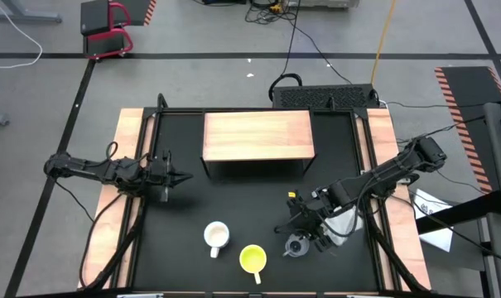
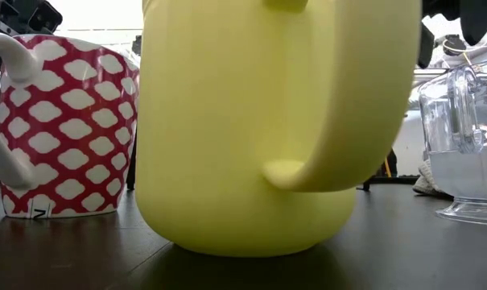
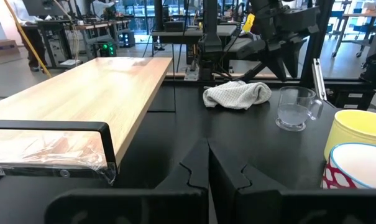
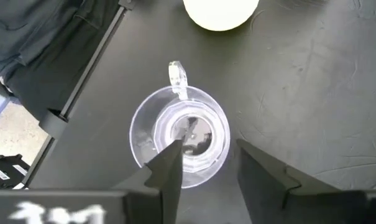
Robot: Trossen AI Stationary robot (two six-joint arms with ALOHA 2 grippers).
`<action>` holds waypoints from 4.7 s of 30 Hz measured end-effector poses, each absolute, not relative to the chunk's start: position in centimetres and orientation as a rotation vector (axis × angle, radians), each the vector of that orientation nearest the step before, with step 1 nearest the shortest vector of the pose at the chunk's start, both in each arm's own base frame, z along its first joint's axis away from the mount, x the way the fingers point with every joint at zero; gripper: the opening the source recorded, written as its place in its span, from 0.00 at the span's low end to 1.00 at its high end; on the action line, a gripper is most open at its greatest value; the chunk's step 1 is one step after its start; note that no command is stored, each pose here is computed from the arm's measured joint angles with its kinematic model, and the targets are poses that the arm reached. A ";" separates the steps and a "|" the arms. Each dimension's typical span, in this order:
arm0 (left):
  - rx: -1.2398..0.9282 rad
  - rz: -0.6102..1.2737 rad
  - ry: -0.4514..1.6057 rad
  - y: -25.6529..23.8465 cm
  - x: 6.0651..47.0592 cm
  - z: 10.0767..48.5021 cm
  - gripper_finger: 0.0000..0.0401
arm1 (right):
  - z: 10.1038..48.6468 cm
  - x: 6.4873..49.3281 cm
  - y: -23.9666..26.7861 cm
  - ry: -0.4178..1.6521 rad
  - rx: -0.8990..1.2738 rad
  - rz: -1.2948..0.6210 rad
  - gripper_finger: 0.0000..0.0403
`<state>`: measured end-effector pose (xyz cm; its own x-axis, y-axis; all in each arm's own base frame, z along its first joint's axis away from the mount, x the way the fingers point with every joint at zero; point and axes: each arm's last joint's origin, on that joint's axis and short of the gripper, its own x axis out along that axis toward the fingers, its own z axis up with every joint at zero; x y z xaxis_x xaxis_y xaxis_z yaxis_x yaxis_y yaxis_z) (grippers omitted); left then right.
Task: Stack small to large cups/mugs on shelf
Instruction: Put the transparent mug on the shelf
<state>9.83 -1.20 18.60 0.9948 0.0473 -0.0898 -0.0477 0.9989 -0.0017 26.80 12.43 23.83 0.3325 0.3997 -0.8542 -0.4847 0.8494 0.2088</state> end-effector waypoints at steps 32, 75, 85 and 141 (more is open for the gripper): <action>-0.002 0.047 0.093 -1.2 9.8 18.6 0.01 | 21.7 27.2 12.7 1.072 -0.106 0.593 0.40; -0.005 0.046 0.119 -1.2 9.8 18.3 0.01 | 20.2 26.8 12.5 1.057 -0.129 0.608 0.30; -0.003 0.046 0.128 -1.2 9.8 18.2 0.01 | 20.3 26.9 12.5 1.045 -0.130 0.610 0.24; 0.000 0.046 0.140 -1.2 9.8 18.1 0.01 | 19.6 27.1 11.5 1.054 -0.101 0.546 0.01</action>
<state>9.77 -1.20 18.11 0.9891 0.0457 -0.1396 -0.0458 0.9989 0.0029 27.13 11.48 19.61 0.3752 0.3782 -0.8463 -0.4731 0.8632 0.1761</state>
